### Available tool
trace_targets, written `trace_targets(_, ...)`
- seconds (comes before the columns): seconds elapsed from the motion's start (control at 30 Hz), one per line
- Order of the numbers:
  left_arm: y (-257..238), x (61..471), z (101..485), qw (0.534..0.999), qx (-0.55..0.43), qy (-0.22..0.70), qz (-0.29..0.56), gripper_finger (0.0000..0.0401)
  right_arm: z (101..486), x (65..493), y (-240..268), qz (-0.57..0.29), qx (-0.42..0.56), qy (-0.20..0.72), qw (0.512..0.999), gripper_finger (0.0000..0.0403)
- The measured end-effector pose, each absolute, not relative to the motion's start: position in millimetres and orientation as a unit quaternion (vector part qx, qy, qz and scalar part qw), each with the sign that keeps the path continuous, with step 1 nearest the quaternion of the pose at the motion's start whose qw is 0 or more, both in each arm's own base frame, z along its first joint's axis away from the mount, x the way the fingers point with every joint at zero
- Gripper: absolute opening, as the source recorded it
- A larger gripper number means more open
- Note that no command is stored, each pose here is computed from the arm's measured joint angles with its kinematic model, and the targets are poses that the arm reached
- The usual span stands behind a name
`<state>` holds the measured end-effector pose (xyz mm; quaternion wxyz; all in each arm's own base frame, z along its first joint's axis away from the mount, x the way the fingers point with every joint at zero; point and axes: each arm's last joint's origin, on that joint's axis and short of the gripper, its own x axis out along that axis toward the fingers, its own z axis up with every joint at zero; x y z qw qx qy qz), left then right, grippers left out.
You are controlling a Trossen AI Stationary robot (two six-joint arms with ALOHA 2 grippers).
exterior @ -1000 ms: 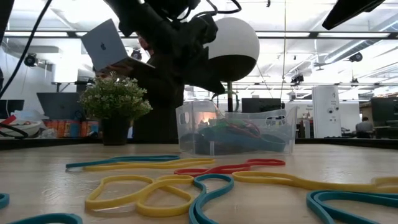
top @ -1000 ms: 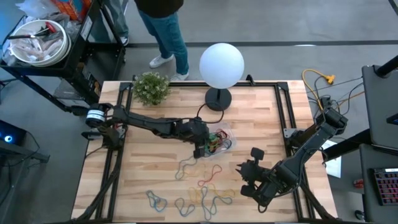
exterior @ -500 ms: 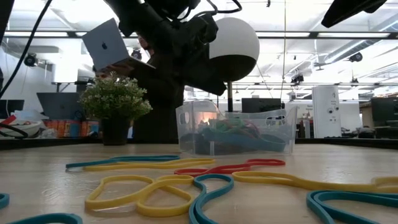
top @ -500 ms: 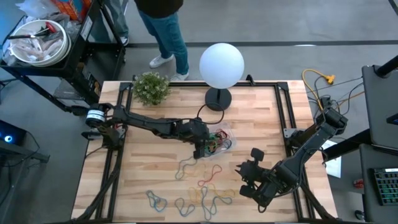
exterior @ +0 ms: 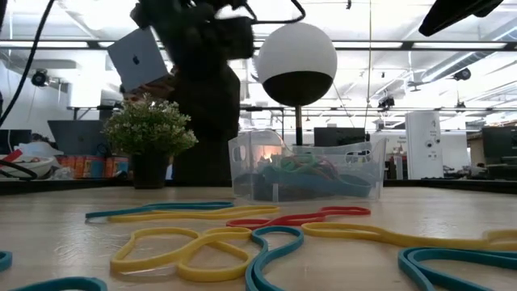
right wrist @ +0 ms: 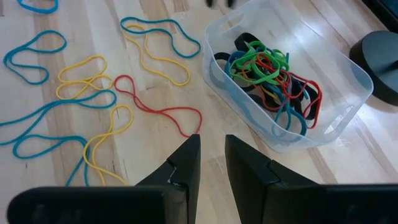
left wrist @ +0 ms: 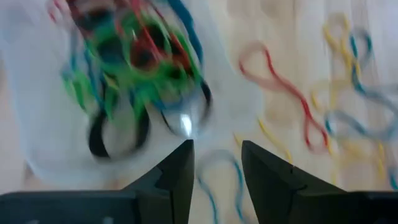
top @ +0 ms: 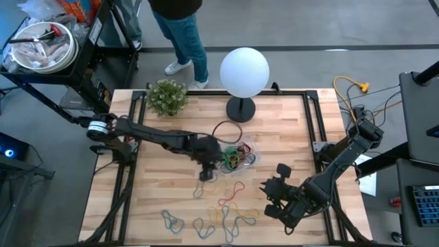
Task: Pick and place rubber bands into bin
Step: Put the blue rubber band into the transparent bin
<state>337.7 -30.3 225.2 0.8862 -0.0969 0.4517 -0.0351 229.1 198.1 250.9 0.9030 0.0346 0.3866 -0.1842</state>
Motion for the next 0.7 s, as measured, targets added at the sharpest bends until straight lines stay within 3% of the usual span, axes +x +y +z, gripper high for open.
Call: trace_targets(0.7, -144.2, 255.0, 251.7, 0.835, -0.129, 0.519, -0.127, 0.0118, 243.8, 226.6, 195.9, -0.187, 0.021, 0.394, 0.9, 0.0068)
